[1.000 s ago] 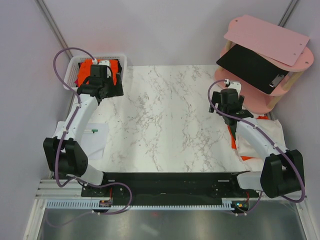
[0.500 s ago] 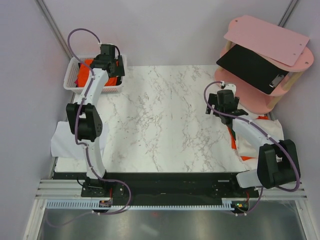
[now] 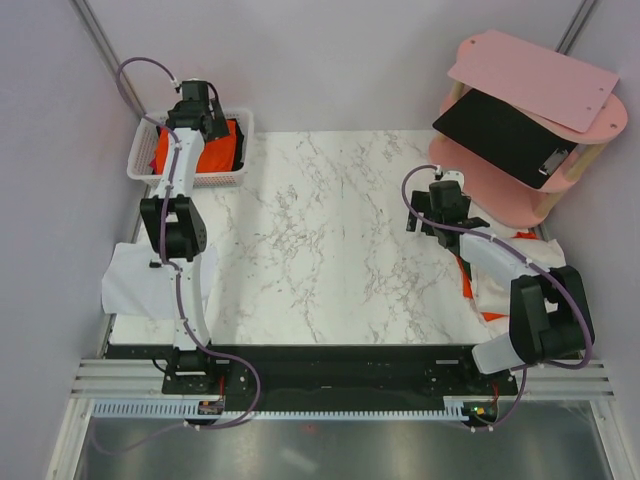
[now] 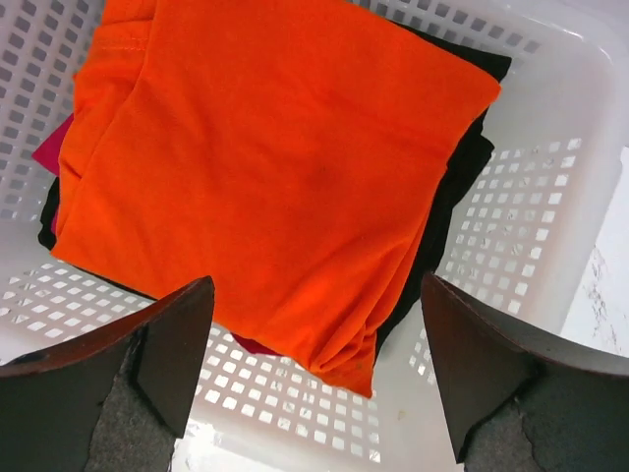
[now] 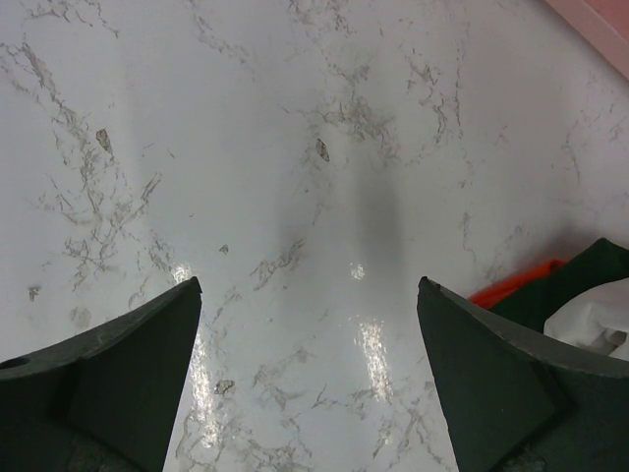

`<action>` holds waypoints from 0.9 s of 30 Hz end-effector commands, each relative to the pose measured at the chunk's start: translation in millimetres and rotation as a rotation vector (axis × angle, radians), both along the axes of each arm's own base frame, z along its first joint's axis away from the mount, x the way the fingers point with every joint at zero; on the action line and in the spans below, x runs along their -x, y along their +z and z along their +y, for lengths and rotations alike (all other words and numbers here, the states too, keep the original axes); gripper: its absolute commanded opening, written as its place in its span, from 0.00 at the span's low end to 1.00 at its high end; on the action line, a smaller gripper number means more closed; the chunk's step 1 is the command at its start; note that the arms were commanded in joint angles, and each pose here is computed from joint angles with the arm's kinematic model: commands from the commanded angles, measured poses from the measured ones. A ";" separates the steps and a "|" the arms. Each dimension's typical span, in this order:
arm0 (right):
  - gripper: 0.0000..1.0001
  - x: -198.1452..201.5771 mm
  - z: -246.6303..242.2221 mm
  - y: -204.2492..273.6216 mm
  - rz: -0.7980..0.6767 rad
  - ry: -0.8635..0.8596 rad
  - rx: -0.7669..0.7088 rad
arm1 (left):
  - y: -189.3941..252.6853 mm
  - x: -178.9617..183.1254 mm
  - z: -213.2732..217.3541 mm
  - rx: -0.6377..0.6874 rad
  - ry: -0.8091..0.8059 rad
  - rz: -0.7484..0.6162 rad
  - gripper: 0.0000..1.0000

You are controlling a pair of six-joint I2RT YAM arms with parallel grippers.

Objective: Fold and stack the t-shirts
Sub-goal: Grab crumpled tshirt from bin with the left arm

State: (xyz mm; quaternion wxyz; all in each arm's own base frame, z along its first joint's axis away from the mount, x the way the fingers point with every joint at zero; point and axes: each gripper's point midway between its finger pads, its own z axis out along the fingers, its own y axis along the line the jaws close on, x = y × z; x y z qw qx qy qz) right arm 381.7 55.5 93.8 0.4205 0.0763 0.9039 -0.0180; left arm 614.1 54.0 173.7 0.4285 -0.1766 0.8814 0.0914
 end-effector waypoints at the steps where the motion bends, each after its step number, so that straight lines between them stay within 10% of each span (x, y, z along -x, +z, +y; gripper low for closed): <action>1: 0.98 -14.3 10.7 10.7 -0.036 0.030 -0.019 | -17.0 -12.2 17.3 0.069 0.061 -0.019 0.92; 27: 0.98 -14.5 23.7 -1.5 0.001 0.066 -0.021 | -115.0 -1.0 45.4 0.126 0.076 0.160 0.84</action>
